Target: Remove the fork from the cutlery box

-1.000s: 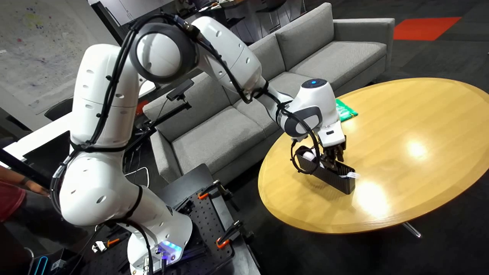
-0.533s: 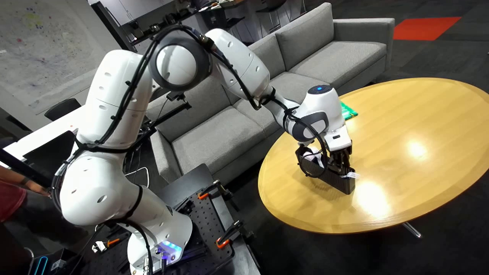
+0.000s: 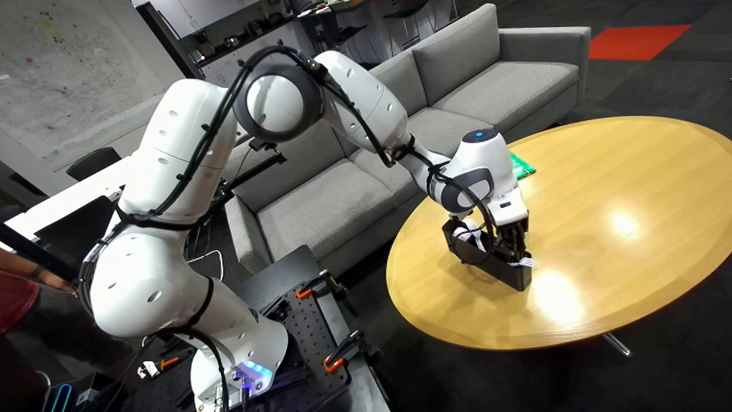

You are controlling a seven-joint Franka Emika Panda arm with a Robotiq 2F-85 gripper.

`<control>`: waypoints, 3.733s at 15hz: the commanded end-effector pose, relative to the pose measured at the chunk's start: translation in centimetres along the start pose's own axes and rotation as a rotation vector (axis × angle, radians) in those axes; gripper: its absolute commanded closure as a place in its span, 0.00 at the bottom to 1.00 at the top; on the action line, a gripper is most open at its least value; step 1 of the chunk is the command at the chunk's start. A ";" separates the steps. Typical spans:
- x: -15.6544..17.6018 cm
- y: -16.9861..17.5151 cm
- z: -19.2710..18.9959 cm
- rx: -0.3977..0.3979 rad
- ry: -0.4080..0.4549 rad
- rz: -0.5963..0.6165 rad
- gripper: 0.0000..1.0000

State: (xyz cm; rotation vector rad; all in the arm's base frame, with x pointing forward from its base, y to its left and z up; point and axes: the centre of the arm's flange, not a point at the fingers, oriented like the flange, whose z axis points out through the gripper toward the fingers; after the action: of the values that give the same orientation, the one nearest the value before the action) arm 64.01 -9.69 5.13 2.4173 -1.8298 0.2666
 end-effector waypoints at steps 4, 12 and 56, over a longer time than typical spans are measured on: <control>-0.2 -0.1 0.2 -0.006 0.027 0.023 0.67; -0.4 0.0 1.2 -0.020 0.021 0.020 0.69; -0.2 11.1 -14.1 -0.009 0.117 -0.044 0.94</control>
State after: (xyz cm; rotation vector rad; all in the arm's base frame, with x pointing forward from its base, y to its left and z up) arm 56.44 -9.99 16.19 2.2972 -1.7367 0.4781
